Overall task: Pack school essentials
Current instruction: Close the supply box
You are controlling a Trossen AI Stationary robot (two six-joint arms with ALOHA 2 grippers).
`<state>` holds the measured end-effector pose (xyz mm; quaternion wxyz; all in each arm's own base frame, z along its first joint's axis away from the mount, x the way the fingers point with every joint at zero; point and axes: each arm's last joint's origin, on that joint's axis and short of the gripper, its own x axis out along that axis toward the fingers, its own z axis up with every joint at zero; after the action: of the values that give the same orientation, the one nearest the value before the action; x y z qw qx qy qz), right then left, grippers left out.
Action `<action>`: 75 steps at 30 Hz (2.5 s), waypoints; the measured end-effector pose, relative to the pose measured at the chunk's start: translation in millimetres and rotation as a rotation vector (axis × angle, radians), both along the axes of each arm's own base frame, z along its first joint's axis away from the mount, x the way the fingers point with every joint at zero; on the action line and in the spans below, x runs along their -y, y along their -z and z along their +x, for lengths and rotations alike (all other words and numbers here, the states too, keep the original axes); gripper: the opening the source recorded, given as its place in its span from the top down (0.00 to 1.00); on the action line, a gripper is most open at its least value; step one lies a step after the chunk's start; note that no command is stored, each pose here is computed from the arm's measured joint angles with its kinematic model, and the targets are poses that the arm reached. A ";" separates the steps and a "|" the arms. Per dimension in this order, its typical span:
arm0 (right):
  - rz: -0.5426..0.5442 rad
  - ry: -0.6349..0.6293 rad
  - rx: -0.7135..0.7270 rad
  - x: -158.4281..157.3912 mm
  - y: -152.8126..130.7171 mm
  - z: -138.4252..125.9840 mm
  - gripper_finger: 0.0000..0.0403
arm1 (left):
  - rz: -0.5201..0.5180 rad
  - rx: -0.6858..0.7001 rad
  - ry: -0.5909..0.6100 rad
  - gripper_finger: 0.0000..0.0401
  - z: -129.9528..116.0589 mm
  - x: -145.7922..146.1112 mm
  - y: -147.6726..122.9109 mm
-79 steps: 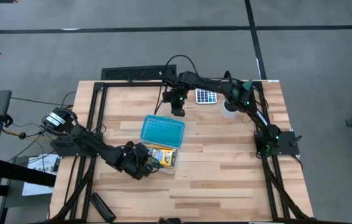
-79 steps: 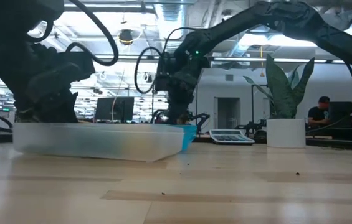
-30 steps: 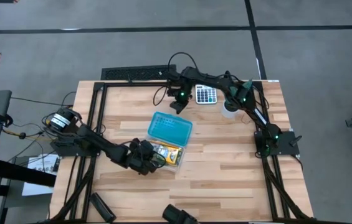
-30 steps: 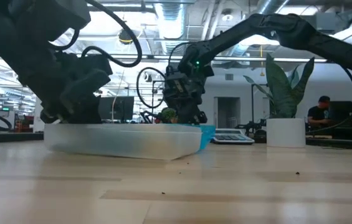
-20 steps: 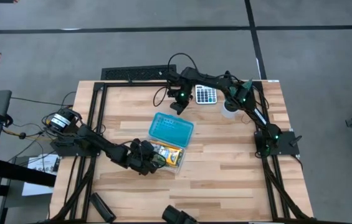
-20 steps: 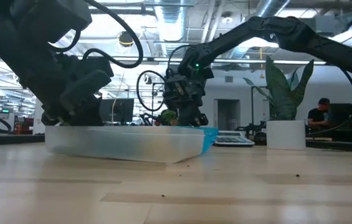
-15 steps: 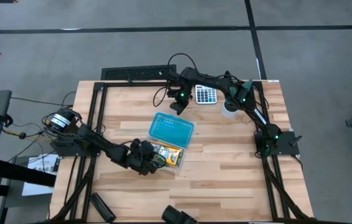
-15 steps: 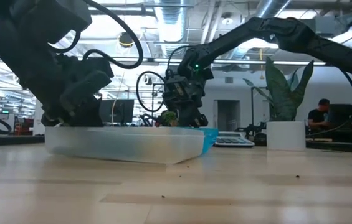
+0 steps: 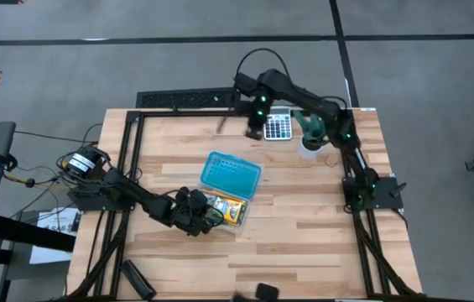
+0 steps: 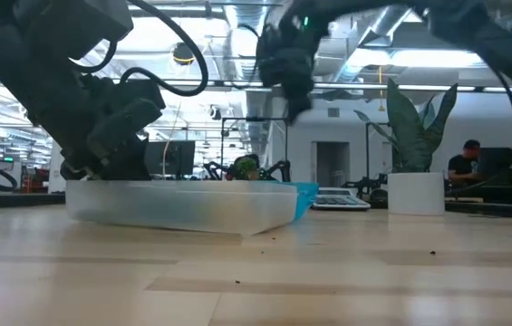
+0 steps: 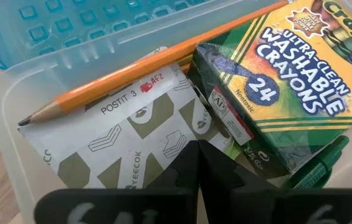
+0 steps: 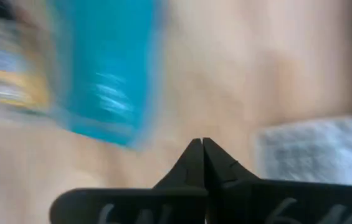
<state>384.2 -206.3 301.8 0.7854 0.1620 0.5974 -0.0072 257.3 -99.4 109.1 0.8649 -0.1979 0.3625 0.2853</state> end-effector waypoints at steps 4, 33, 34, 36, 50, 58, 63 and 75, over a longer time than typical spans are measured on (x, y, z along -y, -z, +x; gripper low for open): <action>-0.319 0.036 -0.086 -33.5 -22.7 -0.6 1.00 | 0.015 0.003 0.014 1.00 0.9 -0.2 -0.2; 0.030 0.265 0.161 -59.6 162.8 -26.9 1.00 | -0.029 0.089 0.020 1.00 10.7 0.5 -1.6; 0.035 0.248 0.175 -62.6 158.6 -22.0 1.00 | -0.031 0.089 0.021 1.00 10.8 0.5 -1.7; 0.030 0.217 0.217 -68.0 142.5 -14.5 1.00 | -0.032 0.090 0.022 1.00 10.8 0.6 -1.8; 0.003 0.016 0.337 -138.3 92.4 13.8 1.00 | -0.013 0.104 0.006 1.00 11.5 -0.6 -3.3; 0.004 -0.027 0.452 -175.1 74.4 23.1 1.00 | -0.010 0.098 0.005 1.00 11.0 -0.9 -2.9; 0.083 -0.098 0.498 -197.1 78.8 29.8 1.00 | 0.006 0.115 -0.020 1.00 12.2 -3.1 -3.2; 0.087 -0.121 0.539 -213.4 74.9 33.3 1.00 | -0.027 0.077 0.110 1.00 12.7 7.9 -16.8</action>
<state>417.5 7.2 226.8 0.9072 0.1556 0.3754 0.1087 270.0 -107.3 125.8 0.8899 -0.2001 0.3430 0.2245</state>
